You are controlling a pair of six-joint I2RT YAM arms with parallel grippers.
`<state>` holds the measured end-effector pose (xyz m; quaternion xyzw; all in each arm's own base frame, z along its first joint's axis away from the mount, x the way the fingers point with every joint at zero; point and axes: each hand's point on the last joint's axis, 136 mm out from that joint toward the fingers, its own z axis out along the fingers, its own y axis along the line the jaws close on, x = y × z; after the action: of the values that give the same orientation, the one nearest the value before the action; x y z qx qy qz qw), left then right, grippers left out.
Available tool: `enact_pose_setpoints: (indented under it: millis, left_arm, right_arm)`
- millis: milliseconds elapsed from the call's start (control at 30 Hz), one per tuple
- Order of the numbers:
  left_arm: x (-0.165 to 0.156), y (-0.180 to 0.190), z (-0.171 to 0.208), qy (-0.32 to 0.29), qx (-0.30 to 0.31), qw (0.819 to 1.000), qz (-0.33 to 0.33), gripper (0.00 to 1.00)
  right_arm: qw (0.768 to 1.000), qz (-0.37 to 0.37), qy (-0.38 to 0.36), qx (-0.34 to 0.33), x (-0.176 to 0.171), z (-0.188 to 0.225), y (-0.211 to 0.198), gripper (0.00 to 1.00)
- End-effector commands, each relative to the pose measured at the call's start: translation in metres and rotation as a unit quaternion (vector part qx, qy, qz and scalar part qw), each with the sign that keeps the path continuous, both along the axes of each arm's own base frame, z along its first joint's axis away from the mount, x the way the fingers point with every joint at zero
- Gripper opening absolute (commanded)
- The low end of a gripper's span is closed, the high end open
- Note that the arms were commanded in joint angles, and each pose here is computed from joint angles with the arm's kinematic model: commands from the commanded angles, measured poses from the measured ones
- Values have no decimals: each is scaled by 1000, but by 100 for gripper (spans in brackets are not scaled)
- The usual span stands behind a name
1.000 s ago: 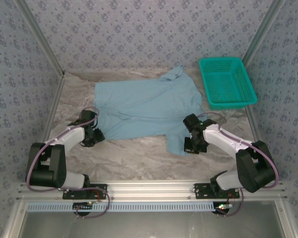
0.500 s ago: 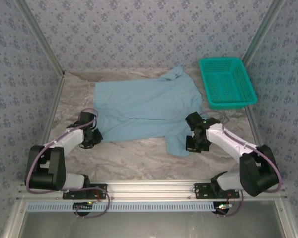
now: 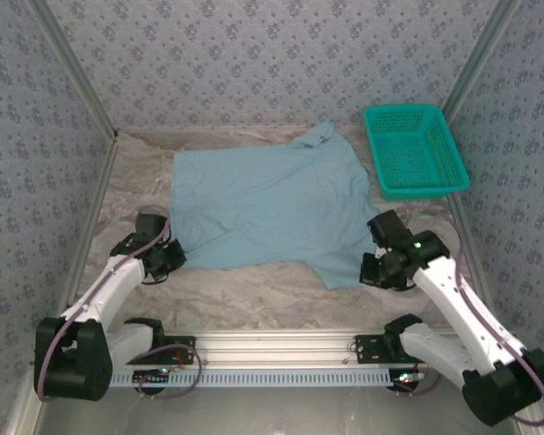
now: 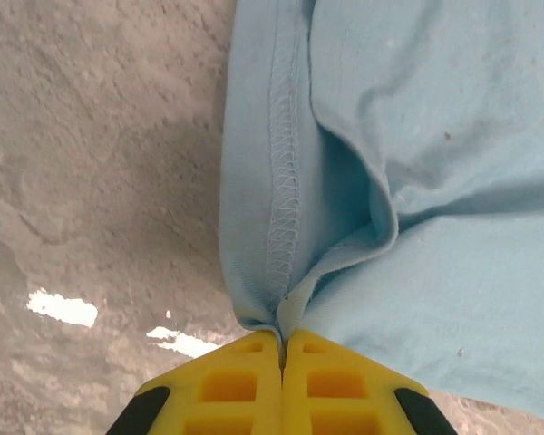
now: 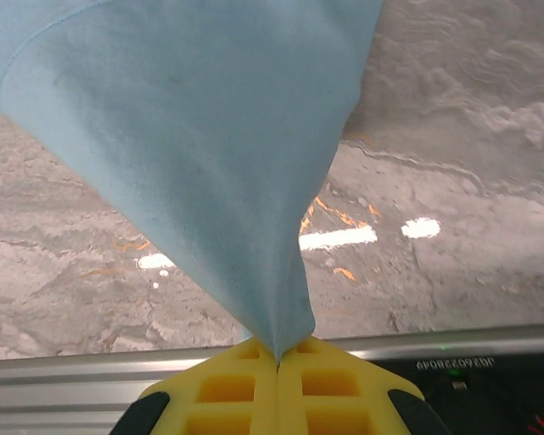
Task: Fold the inside-out t-shirt
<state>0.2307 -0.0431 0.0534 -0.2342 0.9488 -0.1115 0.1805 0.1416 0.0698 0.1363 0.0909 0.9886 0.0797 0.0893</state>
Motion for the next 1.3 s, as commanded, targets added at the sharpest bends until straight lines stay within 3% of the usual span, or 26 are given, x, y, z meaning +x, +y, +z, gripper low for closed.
enact_pose_setpoints:
  millis: [0, 433, 600, 867, 1067, 1267]
  left_arm:
    - [-15, -6, 1, 12, -21, 1000, 10, 1]
    - [-44, -12, 21, 0, -66, 996, 56, 0]
    - [-37, -8, 27, -10, -50, 997, 54, 0]
    - [29, -6, 43, -49, -32, 998, 29, 0]
    - [86, -4, 45, -58, -22, 998, 13, 0]
    - [131, -6, 38, -61, -28, 998, 7, 0]
  right_arm:
    - [999, -28, 19, -20, -21, 10, -17, 0]
    - [999, -25, 26, -23, -29, 12, -22, 1]
    - [1000, -23, 7, -20, -6, 22, -21, 1]
    - [995, -41, -77, 42, 106, 47, -4, 1]
    - [993, -22, -108, 37, 201, 56, 7, 2]
    - [994, -15, -106, 35, 282, 36, 19, 2]
